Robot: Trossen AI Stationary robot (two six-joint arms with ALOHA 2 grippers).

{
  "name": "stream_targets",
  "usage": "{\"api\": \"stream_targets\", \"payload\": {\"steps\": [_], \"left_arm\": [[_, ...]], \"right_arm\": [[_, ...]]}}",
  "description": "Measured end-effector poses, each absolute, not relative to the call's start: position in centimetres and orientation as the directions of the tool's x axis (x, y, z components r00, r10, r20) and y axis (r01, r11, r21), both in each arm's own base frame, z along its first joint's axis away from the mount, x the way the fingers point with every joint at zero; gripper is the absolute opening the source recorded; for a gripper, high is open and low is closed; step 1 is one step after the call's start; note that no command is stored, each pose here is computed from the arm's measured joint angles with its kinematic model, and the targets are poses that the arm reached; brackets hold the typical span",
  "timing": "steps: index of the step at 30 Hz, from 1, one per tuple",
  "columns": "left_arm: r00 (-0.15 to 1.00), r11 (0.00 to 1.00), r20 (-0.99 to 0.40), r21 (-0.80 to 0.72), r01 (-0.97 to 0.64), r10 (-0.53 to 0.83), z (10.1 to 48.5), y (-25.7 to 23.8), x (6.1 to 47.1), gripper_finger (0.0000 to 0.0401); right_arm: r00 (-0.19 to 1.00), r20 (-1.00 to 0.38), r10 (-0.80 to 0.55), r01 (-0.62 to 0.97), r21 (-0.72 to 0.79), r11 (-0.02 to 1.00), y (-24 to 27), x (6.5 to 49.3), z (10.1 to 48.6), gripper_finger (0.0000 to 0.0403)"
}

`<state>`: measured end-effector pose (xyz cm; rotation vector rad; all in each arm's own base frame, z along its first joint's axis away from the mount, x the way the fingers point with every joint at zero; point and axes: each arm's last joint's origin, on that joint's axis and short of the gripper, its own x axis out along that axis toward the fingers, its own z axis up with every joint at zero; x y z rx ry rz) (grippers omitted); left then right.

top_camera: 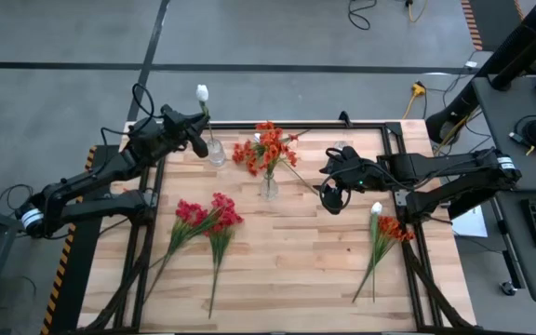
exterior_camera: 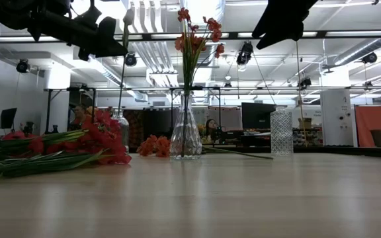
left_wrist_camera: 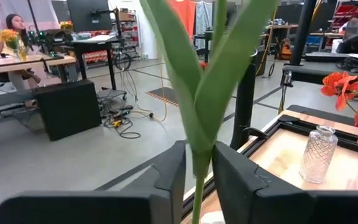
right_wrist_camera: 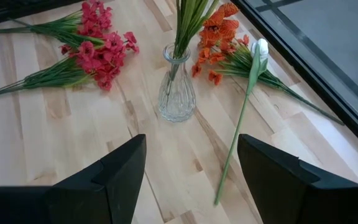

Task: Sort flowers into vase by color
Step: Put the bottom left white tulip into the top left transparent vase, then put the middle red flowers into the top right transparent vase

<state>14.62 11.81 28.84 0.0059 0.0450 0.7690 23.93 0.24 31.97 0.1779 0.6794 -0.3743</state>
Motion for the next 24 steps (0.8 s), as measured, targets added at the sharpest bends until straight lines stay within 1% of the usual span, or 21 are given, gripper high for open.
{"api": "stream_targets", "payload": {"steps": [7,12,19,24], "left_arm": [[0.713,0.718,-0.113,0.004,-0.696,0.692,28.1,11.7,14.5,0.0114],[0.706,0.714,-0.191,-0.032,-0.699,0.682,27.7,11.1,13.8,0.0138],[0.701,0.705,-0.263,-0.098,-0.703,0.663,27.7,9.0,11.1,0.0146],[0.729,0.71,-0.236,-0.173,-0.683,0.643,28.2,7.4,9.5,0.0146]], "right_arm": [[0.715,-0.642,-0.276,0.386,0.034,0.922,0.3,23.9,32.0,0.0244],[0.715,-0.642,-0.276,0.384,0.031,0.923,0.2,23.9,32.0,0.0244],[0.715,-0.643,-0.276,0.382,0.029,0.924,0.3,23.9,32.0,0.0244],[0.715,-0.642,-0.276,0.382,0.029,0.924,0.3,23.9,32.0,0.0244]]}}
